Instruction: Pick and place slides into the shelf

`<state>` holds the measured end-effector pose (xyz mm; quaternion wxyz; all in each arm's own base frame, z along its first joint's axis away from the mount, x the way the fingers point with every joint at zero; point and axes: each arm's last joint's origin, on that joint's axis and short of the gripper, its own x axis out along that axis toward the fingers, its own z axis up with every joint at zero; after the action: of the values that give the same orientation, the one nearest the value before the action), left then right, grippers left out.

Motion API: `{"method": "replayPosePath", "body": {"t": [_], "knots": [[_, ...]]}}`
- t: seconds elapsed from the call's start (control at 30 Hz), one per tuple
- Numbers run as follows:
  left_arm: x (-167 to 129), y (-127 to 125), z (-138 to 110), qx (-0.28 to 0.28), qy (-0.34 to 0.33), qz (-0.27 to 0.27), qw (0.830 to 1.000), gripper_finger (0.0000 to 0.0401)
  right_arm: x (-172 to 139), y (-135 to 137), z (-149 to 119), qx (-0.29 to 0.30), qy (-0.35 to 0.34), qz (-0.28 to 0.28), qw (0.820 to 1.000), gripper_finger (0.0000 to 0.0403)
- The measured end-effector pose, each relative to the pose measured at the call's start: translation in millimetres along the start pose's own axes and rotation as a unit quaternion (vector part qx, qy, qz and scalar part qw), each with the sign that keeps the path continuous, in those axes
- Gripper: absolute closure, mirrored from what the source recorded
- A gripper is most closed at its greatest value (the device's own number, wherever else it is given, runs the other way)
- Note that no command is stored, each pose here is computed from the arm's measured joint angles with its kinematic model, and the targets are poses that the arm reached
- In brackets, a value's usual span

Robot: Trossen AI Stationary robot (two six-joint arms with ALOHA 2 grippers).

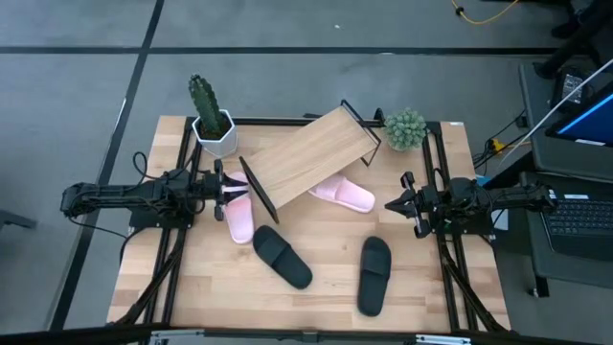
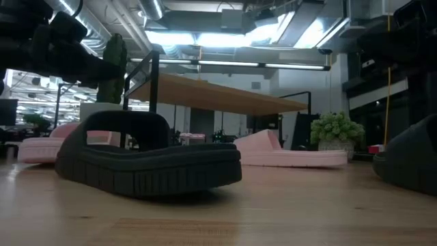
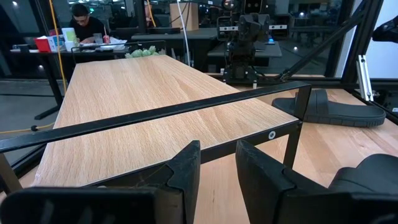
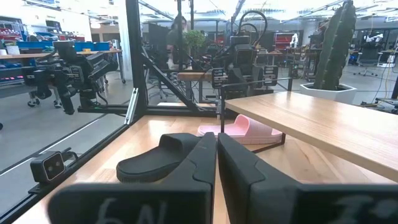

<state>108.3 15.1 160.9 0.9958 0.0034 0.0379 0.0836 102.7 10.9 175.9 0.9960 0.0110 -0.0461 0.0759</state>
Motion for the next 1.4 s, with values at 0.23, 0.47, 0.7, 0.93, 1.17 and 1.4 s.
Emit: {"method": "replayPosePath", "body": {"t": [0.23, 0.47, 0.7, 0.93, 1.17, 1.4], "knots": [[0.0, 0.0, -0.1, 0.0, 0.0, 0.0, 1.0, 0.0305, 0.0, 0.0, 0.2, 0.0, 0.0, 0.0, 1.0, 0.0382], [0.0, 0.0, 0.0, 0.0, 0.0, 0.0, 1.0, 0.0305, 0.0, 0.0, 0.2, 0.0, 0.0, 0.0, 1.0, 0.0382], [0.0, 0.0, 0.0, 0.0, 0.0, 0.0, 1.0, 0.0305, 0.0, 0.0, 0.1, 0.0, 0.0, 0.0, 1.0, 0.0382], [0.0, 0.0, -0.2, 0.0, 0.0, 0.0, 1.0, 0.0305, 0.0, 0.0, 0.1, 0.0, 0.0, 0.0, 1.0, 0.0382], [0.0, 0.0, -0.1, 0.0, 0.0, 0.0, 1.0, 0.0305, 0.0, 0.0, 0.2, 0.0, -0.001, 0.0, 1.0, 0.0382], [0.0, 0.8, 0.2, 0.0, -0.001, 0.013, 1.0, 0.0305, 0.0, 0.0, 0.1, 0.0, -0.001, 0.0, 1.0, 0.0382]]}}
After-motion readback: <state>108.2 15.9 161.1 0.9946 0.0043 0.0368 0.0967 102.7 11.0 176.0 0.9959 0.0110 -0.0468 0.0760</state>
